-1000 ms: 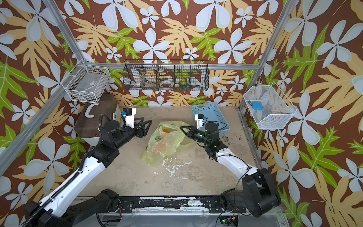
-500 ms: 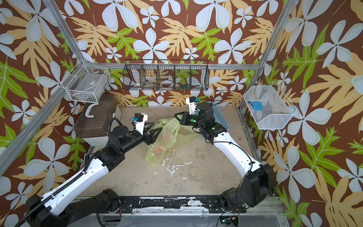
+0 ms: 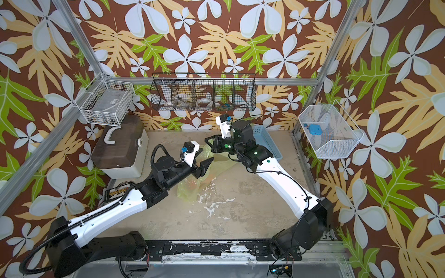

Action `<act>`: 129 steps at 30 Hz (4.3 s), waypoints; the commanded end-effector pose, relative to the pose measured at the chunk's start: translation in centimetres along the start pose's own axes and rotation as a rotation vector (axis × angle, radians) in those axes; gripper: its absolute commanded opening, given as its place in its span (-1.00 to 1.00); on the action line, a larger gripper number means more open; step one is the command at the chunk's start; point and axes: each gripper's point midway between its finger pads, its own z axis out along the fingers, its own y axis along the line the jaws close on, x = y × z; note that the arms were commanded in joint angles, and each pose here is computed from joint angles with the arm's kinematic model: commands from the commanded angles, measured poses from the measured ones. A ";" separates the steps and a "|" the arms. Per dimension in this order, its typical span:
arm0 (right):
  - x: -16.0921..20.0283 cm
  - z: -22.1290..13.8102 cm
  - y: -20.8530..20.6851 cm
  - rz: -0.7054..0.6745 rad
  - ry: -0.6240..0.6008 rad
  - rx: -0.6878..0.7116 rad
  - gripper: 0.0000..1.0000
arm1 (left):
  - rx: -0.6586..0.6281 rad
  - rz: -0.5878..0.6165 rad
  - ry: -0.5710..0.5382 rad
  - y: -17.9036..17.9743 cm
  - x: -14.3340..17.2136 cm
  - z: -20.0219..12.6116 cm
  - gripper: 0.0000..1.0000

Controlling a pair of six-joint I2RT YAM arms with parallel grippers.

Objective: Place the oranges into plastic bags & tie knots
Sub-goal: Adjust the plastic bag at the center of the board.

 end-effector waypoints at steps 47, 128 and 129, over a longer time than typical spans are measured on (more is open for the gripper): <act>-4.6 -4.8 10.1 0.011 -0.275 -0.085 -1.00 | -0.027 -0.272 -0.289 3.4 -3.7 0.1 -0.21; -8.6 -9.3 -1.4 -0.086 -0.325 0.397 -1.00 | 0.141 -0.391 -0.258 9.6 -3.3 -2.4 -1.00; -7.9 -9.5 -1.0 -0.077 -0.325 0.396 -1.00 | 0.148 -0.395 -0.246 9.8 -3.0 -2.1 -1.00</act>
